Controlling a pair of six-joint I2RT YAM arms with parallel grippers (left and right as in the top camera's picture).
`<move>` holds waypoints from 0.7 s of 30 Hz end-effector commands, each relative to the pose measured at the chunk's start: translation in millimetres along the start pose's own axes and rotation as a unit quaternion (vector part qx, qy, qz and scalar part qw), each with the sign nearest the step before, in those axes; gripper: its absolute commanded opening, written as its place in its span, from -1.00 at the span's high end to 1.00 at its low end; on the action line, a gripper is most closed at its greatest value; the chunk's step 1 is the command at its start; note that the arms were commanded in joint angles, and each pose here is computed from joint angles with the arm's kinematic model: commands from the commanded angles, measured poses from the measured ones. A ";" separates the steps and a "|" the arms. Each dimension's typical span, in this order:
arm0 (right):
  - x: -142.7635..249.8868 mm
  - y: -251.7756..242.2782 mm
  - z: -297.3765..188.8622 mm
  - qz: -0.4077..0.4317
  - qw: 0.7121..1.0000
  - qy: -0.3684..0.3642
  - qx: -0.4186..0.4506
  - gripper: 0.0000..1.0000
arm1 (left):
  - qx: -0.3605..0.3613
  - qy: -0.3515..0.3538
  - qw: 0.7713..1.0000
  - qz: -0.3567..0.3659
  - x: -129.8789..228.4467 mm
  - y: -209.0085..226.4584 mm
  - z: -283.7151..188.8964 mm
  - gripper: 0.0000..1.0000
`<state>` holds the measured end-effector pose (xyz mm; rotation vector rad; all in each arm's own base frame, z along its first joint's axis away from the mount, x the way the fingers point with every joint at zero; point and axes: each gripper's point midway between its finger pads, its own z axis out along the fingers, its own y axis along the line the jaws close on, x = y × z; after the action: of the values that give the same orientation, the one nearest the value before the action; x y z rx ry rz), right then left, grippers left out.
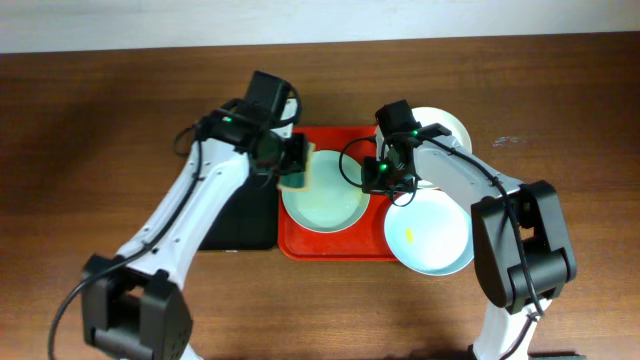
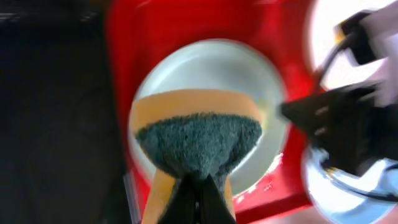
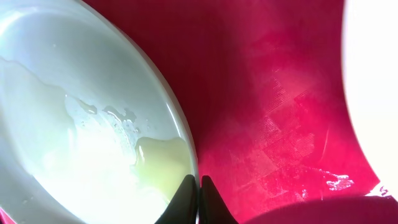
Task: Clean dirty plates on tray and stack at the side
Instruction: 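Rub the sponge over the pale green plate with the left gripper, then place the sponge on the black tray and release it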
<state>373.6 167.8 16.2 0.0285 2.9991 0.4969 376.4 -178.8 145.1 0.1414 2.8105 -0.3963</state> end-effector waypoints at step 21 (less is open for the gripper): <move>4.1 -5.5 6.4 -0.003 1.000 0.007 0.010 0.78 | -0.162 0.109 0.978 -0.075 75.5 144.0 44.6 0.76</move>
<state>374.0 167.9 16.3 0.0286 2.9973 0.4976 339.2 -53.4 48.2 -0.1170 3.0582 0.0292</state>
